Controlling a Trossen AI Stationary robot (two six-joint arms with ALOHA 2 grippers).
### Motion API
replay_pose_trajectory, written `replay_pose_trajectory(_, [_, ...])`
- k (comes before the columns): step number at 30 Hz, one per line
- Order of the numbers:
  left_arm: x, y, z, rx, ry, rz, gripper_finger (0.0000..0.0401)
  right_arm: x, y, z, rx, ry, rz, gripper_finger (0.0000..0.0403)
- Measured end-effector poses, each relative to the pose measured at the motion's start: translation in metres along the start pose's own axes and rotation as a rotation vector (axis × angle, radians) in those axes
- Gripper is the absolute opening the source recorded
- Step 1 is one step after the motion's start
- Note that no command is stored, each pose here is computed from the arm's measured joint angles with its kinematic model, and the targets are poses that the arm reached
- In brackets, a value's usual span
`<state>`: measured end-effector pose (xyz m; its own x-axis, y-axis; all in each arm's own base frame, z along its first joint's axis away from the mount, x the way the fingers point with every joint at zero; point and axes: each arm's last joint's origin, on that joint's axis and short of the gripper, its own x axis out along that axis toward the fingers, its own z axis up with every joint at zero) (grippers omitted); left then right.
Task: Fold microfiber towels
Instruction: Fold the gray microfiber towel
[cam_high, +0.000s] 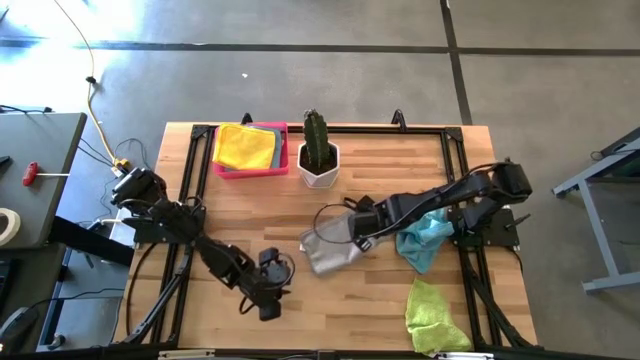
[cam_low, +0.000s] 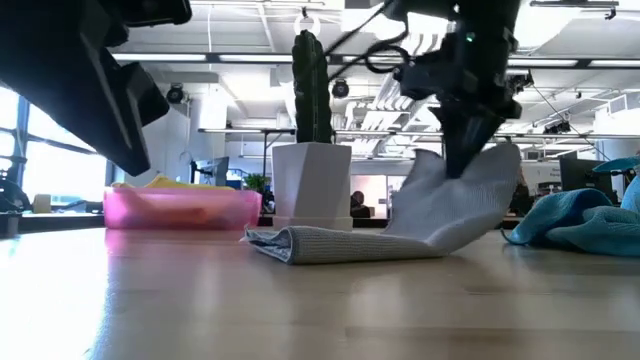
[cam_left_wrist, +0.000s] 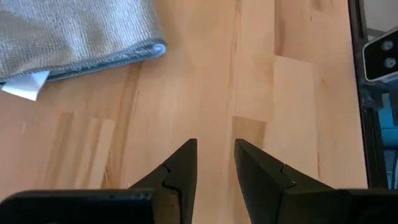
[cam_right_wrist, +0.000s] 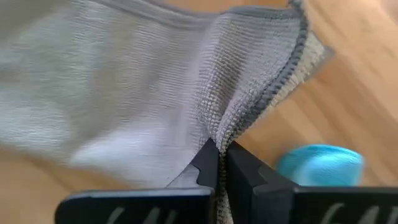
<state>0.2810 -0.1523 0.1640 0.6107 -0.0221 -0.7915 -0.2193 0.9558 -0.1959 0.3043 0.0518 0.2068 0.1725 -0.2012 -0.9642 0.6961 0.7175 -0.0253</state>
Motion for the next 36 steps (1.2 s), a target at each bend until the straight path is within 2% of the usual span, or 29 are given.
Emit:
replay_pose_trajectory(11, [-0.003,-0.004,-0.007,0.027,0.015,0.015,0.0097,0.017,0.087,0.018,-0.078,0.074,0.044,0.0001])
replay_pose_trajectory(19, [-0.003,-0.002,-0.011,0.061,0.02,0.071,0.0097,0.021,0.13,0.041,-0.092,0.095,0.002,0.0])
replay_pose_trajectory(28, [-0.007,-0.001,-0.023,0.125,0.074,0.146,0.0097,0.013,0.158,0.065,-0.064,0.012,-0.006,0.0])
replay_pose_trajectory(36, [-0.007,0.013,-0.029,0.177,0.067,0.341,0.0097,-0.006,0.16,0.072,-0.019,-0.057,-0.01,0.0])
